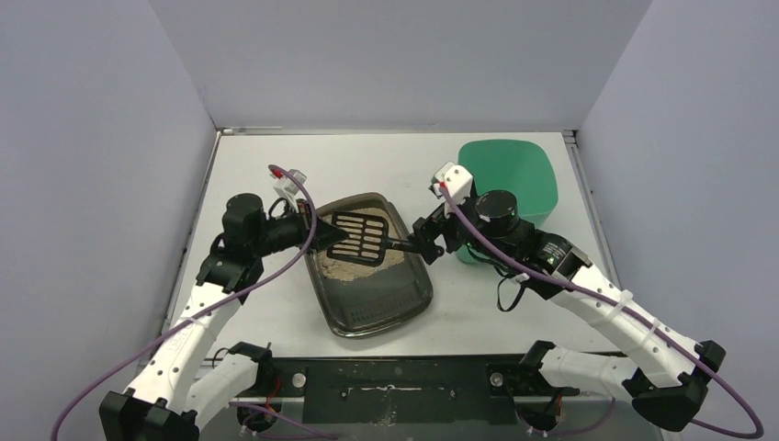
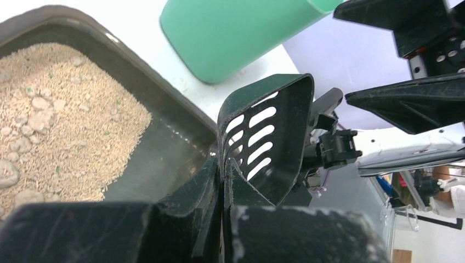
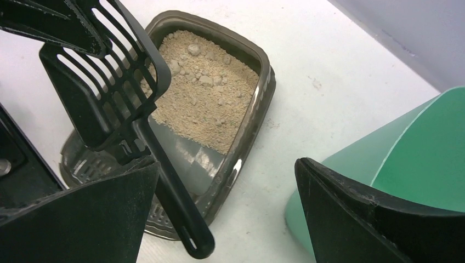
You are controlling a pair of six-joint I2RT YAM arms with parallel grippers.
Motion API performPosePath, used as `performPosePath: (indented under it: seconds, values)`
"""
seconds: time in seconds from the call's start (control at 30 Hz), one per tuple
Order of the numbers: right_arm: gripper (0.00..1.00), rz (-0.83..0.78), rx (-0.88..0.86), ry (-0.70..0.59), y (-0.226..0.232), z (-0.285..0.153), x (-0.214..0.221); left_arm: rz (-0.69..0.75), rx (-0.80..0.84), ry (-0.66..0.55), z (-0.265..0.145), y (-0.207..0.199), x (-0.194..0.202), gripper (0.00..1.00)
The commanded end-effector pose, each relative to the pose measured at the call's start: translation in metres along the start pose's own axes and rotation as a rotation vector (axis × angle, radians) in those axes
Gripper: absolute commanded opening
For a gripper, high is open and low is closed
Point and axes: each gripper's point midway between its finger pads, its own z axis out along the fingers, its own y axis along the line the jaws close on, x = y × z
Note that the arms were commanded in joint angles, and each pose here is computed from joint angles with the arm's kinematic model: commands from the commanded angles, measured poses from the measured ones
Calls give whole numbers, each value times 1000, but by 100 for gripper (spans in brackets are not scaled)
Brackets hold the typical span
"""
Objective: Clean the litter box
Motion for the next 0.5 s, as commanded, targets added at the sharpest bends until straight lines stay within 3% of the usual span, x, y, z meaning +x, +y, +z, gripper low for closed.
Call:
performPosePath:
  seconds: [0.0,0.13,0.47]
  values:
    - [100,171,-10,-148,-4,-11,-40,64,119,-137,-6,-27,-38,0]
    - [100,270,-12,-176,-11,-17,-47,23,196,-187,-6,-37,-48,0]
    - [100,408,-286,-260,24,-46,-62,-7,337,-233,-11,-62,-59,0]
